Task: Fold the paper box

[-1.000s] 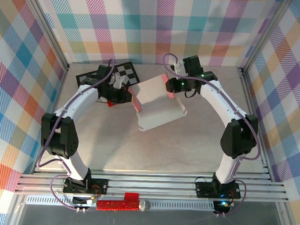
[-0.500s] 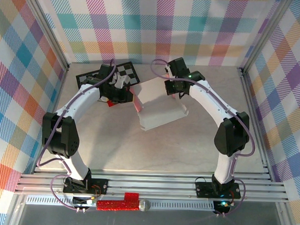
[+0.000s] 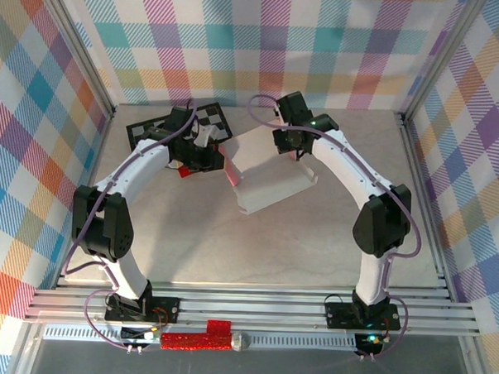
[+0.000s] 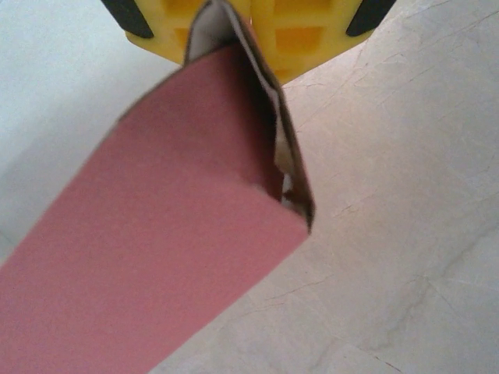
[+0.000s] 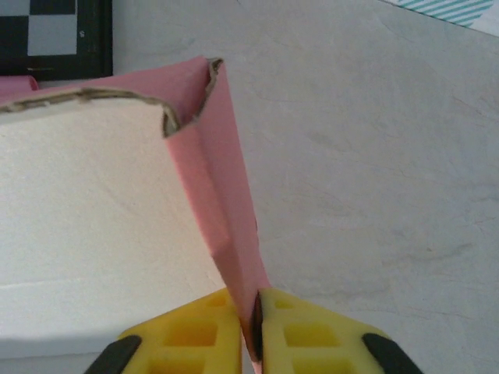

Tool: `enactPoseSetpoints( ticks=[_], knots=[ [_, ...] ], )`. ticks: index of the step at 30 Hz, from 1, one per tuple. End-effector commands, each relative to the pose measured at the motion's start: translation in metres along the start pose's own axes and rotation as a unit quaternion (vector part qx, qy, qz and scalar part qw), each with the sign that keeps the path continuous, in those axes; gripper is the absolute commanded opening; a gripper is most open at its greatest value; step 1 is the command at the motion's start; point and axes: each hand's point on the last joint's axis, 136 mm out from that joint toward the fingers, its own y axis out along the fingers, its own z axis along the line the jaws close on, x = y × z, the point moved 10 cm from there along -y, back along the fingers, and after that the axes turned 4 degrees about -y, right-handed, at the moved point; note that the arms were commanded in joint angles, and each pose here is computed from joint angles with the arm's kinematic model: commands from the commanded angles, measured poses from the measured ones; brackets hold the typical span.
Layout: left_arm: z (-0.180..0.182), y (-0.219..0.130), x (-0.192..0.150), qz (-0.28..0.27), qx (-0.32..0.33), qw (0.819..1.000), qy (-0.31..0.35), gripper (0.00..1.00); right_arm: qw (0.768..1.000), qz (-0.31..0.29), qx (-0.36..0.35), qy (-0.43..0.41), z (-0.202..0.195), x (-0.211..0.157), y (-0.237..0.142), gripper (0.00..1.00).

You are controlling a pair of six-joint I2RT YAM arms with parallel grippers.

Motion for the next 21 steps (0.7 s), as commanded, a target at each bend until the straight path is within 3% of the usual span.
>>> enactPoseSetpoints(
  ticks=[1, 14, 21],
  knots=[
    [-0.013, -0.002, 0.004, -0.001, -0.022, 1.000, 0.015, 0.00, 0.999, 0.005, 0.046, 0.006, 0.009, 0.005, 0.004, 0.18],
    [-0.013, -0.002, 0.003, 0.002, -0.020, 1.000, 0.018, 0.00, 0.998, 0.013, 0.051, 0.016, -0.001, 0.006, 0.012, 0.25],
    [-0.011, -0.001, 0.004, 0.000, -0.008, 1.000, 0.009, 0.00, 0.999, 0.022, -0.008, 0.030, -0.006, 0.006, 0.011, 0.02]
  ],
)
